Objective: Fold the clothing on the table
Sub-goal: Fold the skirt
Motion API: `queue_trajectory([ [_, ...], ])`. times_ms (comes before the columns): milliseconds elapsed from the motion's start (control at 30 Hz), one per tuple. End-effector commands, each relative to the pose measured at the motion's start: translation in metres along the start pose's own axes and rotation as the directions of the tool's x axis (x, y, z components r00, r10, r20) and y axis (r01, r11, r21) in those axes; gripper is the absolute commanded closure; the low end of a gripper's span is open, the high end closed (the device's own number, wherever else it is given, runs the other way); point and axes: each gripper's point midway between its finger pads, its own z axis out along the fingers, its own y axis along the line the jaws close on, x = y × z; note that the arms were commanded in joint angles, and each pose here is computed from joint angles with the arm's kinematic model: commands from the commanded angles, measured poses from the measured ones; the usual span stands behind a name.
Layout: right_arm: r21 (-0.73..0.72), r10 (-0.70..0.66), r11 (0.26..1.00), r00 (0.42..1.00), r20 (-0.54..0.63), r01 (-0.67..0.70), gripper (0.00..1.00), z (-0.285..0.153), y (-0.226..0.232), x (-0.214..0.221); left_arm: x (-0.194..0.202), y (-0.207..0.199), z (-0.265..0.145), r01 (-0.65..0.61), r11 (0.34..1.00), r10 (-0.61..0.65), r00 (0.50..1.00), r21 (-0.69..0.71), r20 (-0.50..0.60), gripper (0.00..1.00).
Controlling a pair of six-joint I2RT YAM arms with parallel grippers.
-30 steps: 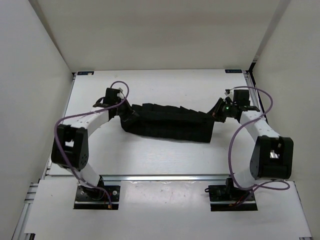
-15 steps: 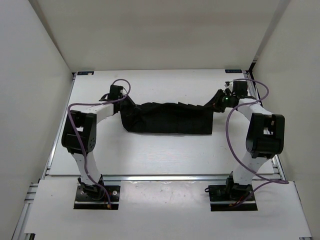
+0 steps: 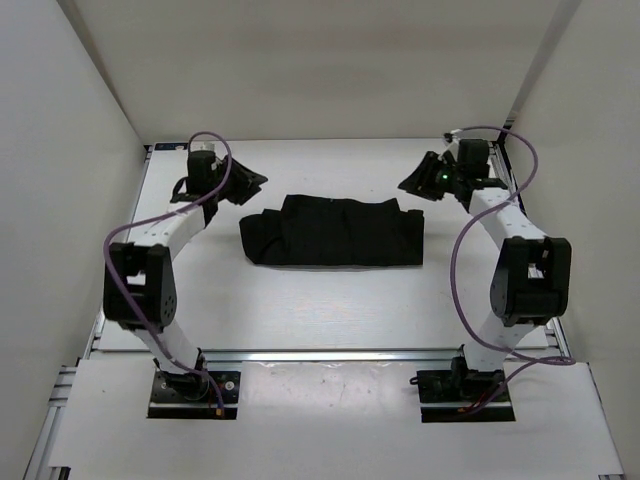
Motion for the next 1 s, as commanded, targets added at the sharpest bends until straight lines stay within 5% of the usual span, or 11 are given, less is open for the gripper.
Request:
queue_trajectory([
  [0, -0.022, -0.181, 0.983, 0.983, -0.040, 0.180, 0.58, 0.000, 0.043, 0.027, 0.031, -0.006, -0.033, -0.089, 0.995, 0.090, 0.996, 0.034, -0.024, 0.51],
  [100, -0.021, -0.212, 0.977, 0.972, -0.103, 0.211, 0.56, 0.011, 0.046, 0.057, 0.060, 0.023, -0.043, -0.177, 0.984, 0.176, 0.984, -0.034, -0.042, 0.49],
  [233, -0.036, -0.179, 0.984, 0.963, -0.203, 0.175, 0.56, 0.027, 0.043, 0.076, 0.089, 0.052, -0.049, -0.420, 0.903, 0.413, 0.906, -0.085, -0.093, 0.47],
  [533, -0.010, -0.140, 0.989, 0.919, -0.369, 0.146, 0.59, 0.027, 0.025, 0.105, 0.077, 0.060, -0.035, -0.713, 0.696, 0.701, 0.700, -0.082, -0.138, 0.43],
  [833, 0.019, -0.119, 0.991, 0.931, -0.345, 0.134, 0.58, 0.013, 0.014, 0.093, 0.101, 0.078, -0.014, -0.806, 0.588, 0.782, 0.587, -0.063, -0.210, 0.44],
  [967, 0.030, -0.086, 0.995, 0.945, -0.316, 0.100, 0.57, 0.000, 0.008, 0.084, 0.101, 0.091, -0.012, -0.792, 0.605, 0.766, 0.607, -0.082, -0.210, 0.44],
])
